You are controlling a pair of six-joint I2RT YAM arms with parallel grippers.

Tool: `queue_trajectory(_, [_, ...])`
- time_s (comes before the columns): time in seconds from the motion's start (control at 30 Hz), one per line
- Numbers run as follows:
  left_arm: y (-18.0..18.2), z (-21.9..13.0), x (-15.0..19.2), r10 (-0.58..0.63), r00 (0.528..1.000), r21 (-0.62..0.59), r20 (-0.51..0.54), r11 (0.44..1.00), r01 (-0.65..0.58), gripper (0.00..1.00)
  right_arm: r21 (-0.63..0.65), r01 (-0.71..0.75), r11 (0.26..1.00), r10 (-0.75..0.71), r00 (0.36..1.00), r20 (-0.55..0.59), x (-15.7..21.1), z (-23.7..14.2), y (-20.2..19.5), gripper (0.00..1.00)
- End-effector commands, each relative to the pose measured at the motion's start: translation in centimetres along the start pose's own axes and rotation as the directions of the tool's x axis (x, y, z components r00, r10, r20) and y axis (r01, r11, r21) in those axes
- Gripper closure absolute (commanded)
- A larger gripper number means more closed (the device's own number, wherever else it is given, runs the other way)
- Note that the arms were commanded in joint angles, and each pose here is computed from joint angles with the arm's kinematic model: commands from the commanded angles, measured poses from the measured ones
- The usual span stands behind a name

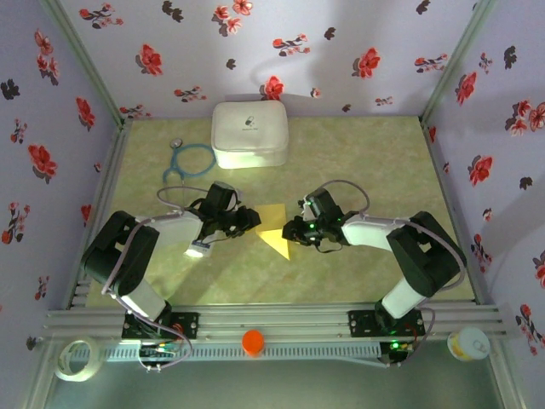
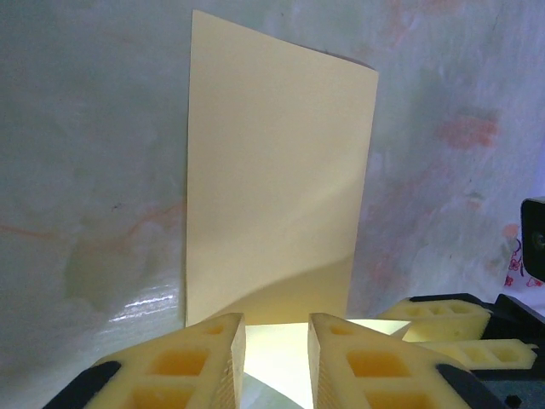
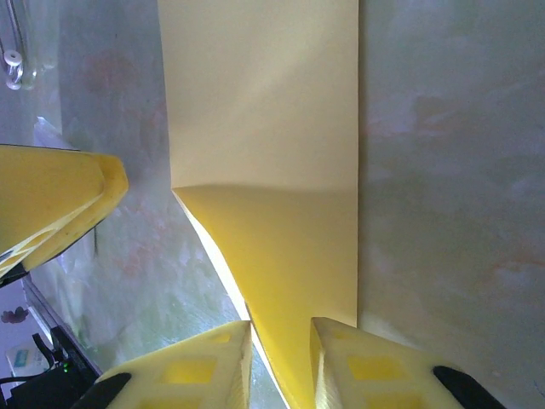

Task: Fold a paper plane with a square sheet of paper (pick it up from the middle)
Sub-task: Fourth fold the wing at the center of the table.

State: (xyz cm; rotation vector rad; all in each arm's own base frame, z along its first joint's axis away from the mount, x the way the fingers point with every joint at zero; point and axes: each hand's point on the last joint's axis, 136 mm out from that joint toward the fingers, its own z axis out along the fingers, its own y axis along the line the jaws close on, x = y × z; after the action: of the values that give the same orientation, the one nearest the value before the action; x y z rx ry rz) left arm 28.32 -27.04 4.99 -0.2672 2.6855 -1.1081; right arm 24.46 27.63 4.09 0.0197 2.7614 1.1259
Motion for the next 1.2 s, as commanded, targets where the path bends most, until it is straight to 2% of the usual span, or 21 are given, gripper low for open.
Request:
queue_trajectory(0.0, [0.4,-0.1,0.1,-0.016,1.0,-0.008,-0.017,1.0,0.016,0.74,-0.016,0.03,0.999,-0.03,0.999,0.014,-0.6,-0.1,0.6,0.76])
queue_trajectory(0.43, [0.0,0.2,0.1,-0.015,1.0,0.012,-0.026,1.0,0.015,0.73,-0.023,0.057,0.998,-0.056,0.998,0.015,-0.7,-0.3,1.0,0.89])
queue_trajectory(0.63, [-1.0,-0.4,-0.3,0.02,1.0,0.038,-0.012,0.999,-0.019,0.64,-0.041,0.08,0.996,-0.079,0.996,0.039,-0.7,-1.0,1.3,0.91])
queue_trajectory(0.83, [-1.0,-0.4,-0.5,0.023,1.0,0.04,-0.009,0.999,-0.022,0.62,-0.052,0.073,0.996,-0.07,0.996,0.053,-0.8,-1.5,1.0,0.94])
queue_trajectory(1.17, [-1.1,-0.6,-1.2,0.025,1.0,0.048,0.002,0.999,-0.025,0.54,-0.082,0.058,0.995,-0.053,0.997,0.062,-1.0,-1.6,1.1,0.96])
